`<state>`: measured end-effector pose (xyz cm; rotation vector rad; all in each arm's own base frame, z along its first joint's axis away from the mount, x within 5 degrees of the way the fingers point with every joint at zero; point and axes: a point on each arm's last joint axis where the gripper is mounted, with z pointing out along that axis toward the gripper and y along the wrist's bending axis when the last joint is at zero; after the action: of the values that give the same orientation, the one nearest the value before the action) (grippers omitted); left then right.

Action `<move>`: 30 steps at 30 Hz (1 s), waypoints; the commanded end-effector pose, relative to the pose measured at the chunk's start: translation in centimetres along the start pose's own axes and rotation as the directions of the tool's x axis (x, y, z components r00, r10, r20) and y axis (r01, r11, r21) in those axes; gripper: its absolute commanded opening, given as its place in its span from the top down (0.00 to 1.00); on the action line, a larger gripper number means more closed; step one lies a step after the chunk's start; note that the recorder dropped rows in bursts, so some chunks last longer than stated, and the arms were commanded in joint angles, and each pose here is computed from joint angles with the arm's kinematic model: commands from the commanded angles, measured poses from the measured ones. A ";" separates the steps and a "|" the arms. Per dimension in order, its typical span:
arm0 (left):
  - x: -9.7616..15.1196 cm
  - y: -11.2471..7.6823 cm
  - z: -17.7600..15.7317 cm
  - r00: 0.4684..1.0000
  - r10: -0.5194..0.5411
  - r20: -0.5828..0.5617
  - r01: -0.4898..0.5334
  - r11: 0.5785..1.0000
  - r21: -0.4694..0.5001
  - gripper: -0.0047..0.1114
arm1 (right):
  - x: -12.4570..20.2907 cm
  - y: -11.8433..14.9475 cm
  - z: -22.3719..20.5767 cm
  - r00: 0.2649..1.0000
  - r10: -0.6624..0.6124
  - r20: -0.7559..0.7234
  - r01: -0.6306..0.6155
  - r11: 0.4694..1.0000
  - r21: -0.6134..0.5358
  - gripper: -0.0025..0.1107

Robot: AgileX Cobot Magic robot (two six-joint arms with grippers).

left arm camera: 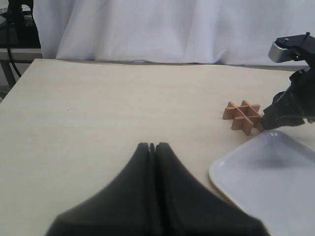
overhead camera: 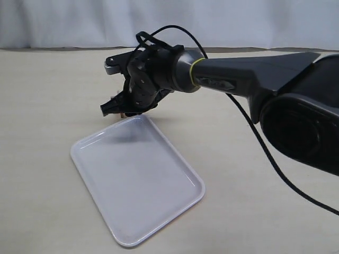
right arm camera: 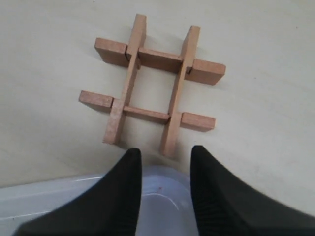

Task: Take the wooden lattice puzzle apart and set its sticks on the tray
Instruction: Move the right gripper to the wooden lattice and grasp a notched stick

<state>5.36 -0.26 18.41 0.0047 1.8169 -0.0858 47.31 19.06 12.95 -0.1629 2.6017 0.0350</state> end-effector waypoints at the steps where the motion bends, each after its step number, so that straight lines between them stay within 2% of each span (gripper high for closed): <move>1: 0.0 -0.1 0.0 1.000 -0.003 0.012 0.003 1.000 0.010 0.96 | -0.3 -0.1 0.5 0.999 0.018 0.039 -0.017 1.000 -0.020 0.70; 12: 0.0 -0.1 0.0 1.000 -0.003 0.012 0.003 1.000 0.010 0.96 | -0.3 0.1 0.9 0.998 0.024 0.061 -0.023 0.999 -0.032 0.70; 16: 0.0 -0.1 0.0 1.000 -0.003 0.012 0.003 1.000 0.010 0.96 | -0.3 -0.3 1.0 0.997 0.028 0.071 -0.029 1.000 0.008 0.70; 23: 0.0 -0.1 0.0 1.000 -0.003 0.012 0.003 1.000 0.010 0.96 | 0.2 -0.3 1.9 0.998 0.028 0.055 -0.028 1.000 0.011 0.71; 26: 0.0 -0.1 0.0 1.000 -0.003 0.012 0.003 1.000 0.010 0.96 | 0.3 -0.2 2.2 0.998 0.027 0.052 -0.027 1.000 0.010 0.76; 30: 0.0 0.0 0.0 1.000 -0.001 0.008 0.001 1.000 0.008 0.96 | 0.3 -0.3 2.2 0.998 0.018 0.056 -0.019 1.000 0.014 0.90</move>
<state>5.36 -0.26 18.41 0.0047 1.8169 -0.0858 48.01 19.15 10.81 -0.1253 2.5595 0.0378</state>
